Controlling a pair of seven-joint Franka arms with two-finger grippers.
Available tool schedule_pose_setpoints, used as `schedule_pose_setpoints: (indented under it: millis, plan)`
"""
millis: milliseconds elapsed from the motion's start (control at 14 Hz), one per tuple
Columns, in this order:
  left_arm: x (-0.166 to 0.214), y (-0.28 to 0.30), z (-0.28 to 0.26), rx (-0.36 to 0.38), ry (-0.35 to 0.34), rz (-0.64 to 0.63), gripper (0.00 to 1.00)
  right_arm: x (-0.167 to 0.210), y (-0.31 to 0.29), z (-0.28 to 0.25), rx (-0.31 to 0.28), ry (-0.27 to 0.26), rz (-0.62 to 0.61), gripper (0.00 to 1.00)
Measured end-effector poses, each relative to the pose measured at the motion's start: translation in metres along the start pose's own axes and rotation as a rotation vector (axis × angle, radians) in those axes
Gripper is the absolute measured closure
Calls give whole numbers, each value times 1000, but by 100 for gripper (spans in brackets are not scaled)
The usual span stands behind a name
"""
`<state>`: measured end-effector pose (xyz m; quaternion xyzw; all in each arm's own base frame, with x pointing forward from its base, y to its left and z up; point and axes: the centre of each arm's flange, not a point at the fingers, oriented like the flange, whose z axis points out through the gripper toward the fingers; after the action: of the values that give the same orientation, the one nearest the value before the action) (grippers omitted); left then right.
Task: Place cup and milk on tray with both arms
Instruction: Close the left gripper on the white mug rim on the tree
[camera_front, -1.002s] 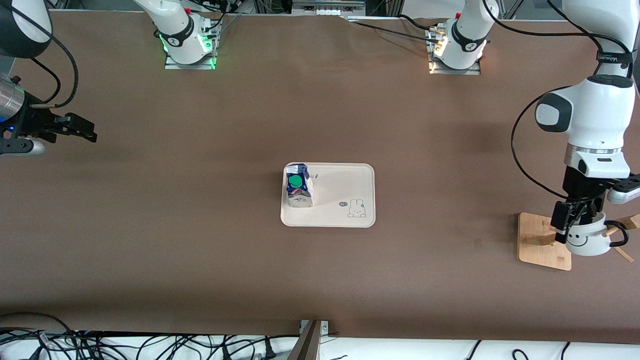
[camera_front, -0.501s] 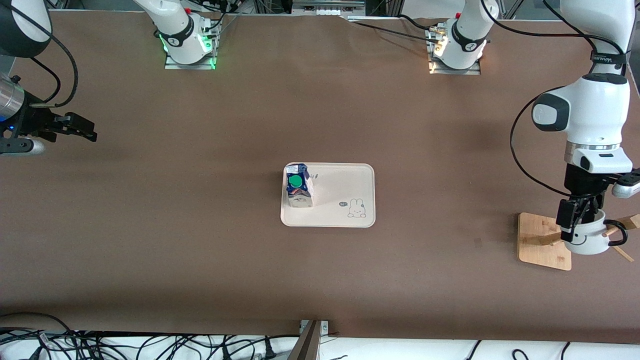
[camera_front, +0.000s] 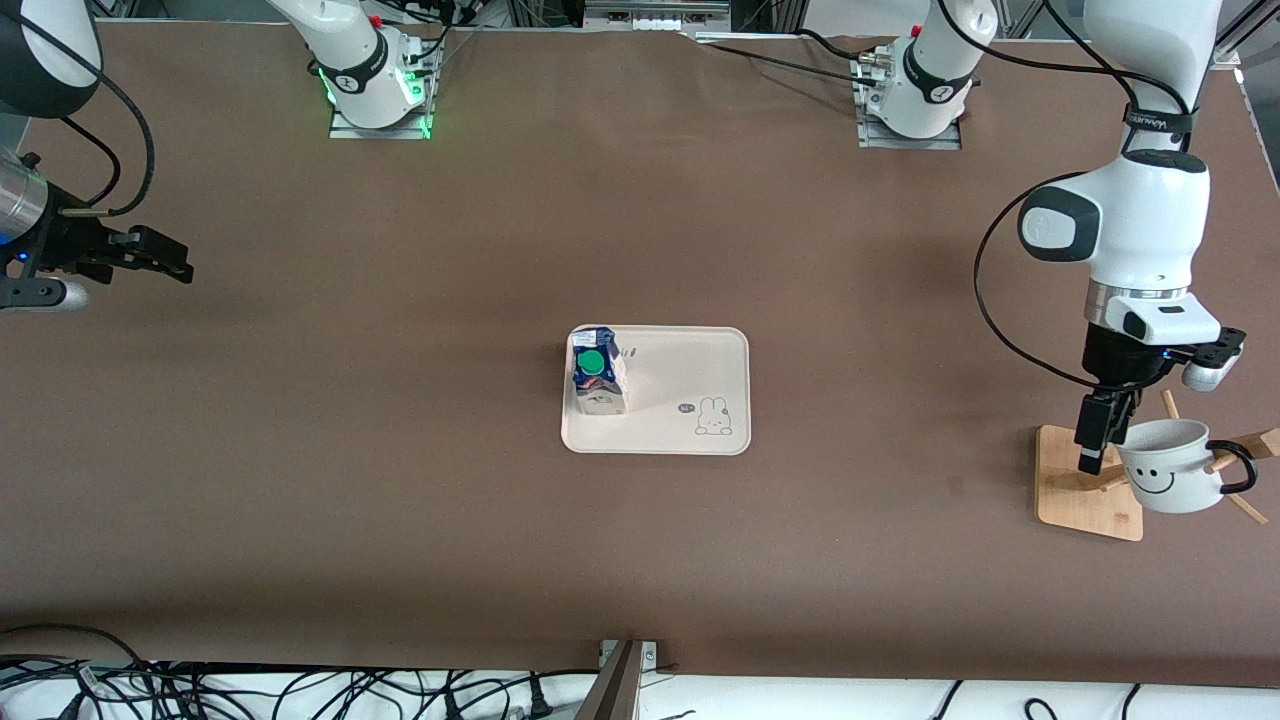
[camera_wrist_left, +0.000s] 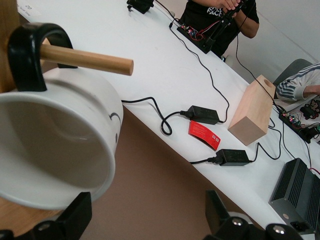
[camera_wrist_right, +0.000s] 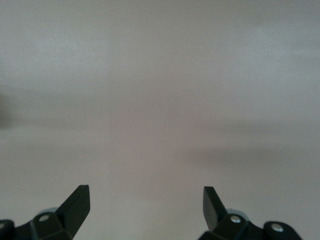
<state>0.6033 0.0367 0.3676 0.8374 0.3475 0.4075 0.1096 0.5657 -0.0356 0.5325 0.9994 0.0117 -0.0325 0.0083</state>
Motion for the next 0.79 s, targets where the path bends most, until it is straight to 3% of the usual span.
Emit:
schedule_pose_setpoints:
  millis: [788]
  plan:
    - [16, 2, -3, -7, 34, 160, 0, 0, 0, 0, 0, -4, 0, 0]
